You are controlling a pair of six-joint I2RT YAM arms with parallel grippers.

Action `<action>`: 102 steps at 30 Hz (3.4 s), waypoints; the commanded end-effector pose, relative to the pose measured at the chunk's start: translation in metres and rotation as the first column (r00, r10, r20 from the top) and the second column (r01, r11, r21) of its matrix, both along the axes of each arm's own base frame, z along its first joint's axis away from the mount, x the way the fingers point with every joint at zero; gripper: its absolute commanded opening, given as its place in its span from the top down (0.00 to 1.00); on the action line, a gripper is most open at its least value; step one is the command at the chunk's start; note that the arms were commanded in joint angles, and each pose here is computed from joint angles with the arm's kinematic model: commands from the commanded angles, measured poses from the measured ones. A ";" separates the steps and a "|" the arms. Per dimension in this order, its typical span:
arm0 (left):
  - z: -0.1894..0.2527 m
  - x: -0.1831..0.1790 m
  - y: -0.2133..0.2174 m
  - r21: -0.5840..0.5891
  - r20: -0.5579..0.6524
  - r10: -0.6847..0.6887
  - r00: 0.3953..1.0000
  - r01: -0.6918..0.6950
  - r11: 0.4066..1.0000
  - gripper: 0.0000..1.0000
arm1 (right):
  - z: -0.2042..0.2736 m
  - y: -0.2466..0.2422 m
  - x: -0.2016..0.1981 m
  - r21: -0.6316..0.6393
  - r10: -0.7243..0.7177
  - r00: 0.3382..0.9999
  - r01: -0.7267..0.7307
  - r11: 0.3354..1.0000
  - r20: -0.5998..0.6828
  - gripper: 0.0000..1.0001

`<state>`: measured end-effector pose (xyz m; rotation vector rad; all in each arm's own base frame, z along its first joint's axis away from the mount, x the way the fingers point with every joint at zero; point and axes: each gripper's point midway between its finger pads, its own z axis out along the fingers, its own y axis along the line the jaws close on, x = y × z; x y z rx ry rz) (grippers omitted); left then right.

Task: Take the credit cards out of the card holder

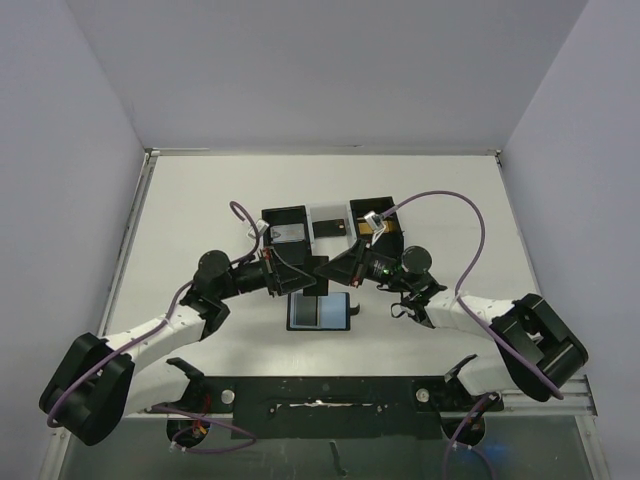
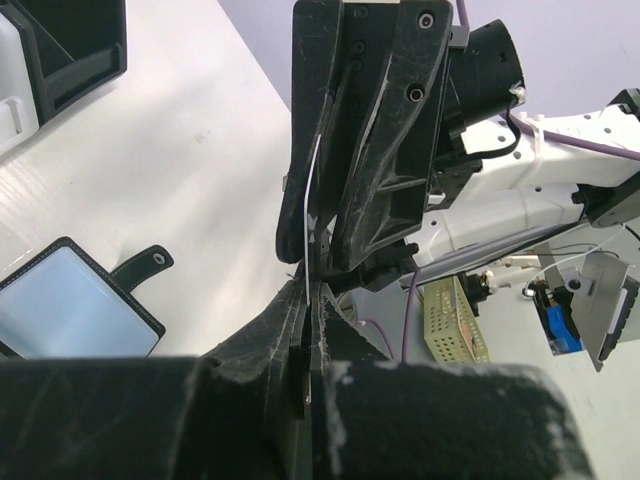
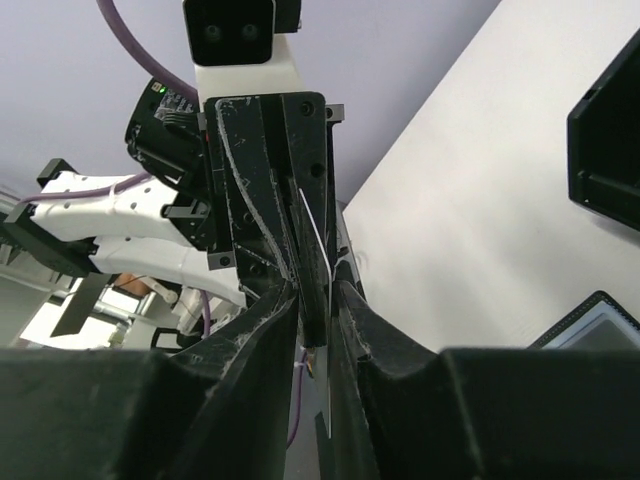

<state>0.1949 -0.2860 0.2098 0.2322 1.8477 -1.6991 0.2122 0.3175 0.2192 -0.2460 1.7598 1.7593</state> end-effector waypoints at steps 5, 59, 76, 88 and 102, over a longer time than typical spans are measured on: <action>0.032 -0.002 0.006 -0.079 0.102 -0.017 0.995 0.025 0.997 1.00 | 0.031 -0.003 -0.013 0.100 0.063 0.992 -0.074 0.992 0.108 0.82; -0.029 0.048 0.059 0.293 0.015 0.413 0.911 -0.399 0.869 0.32 | 0.004 -0.063 0.064 -0.329 -0.303 0.912 0.386 0.862 0.276 1.00; -0.054 0.059 0.115 0.455 0.028 0.607 0.794 -0.551 0.699 0.29 | -0.013 -0.064 0.129 -0.539 0.174 0.515 0.752 0.380 0.840 1.00; -0.058 0.055 0.115 0.467 0.013 0.590 0.807 -0.527 0.710 0.29 | -0.027 -0.040 0.166 -0.566 0.351 0.449 0.711 0.416 0.822 1.00; -0.062 0.049 0.116 0.494 -0.003 0.569 0.822 -0.493 0.716 0.29 | -0.070 -0.028 0.207 -0.648 0.506 0.439 0.660 0.380 0.743 1.00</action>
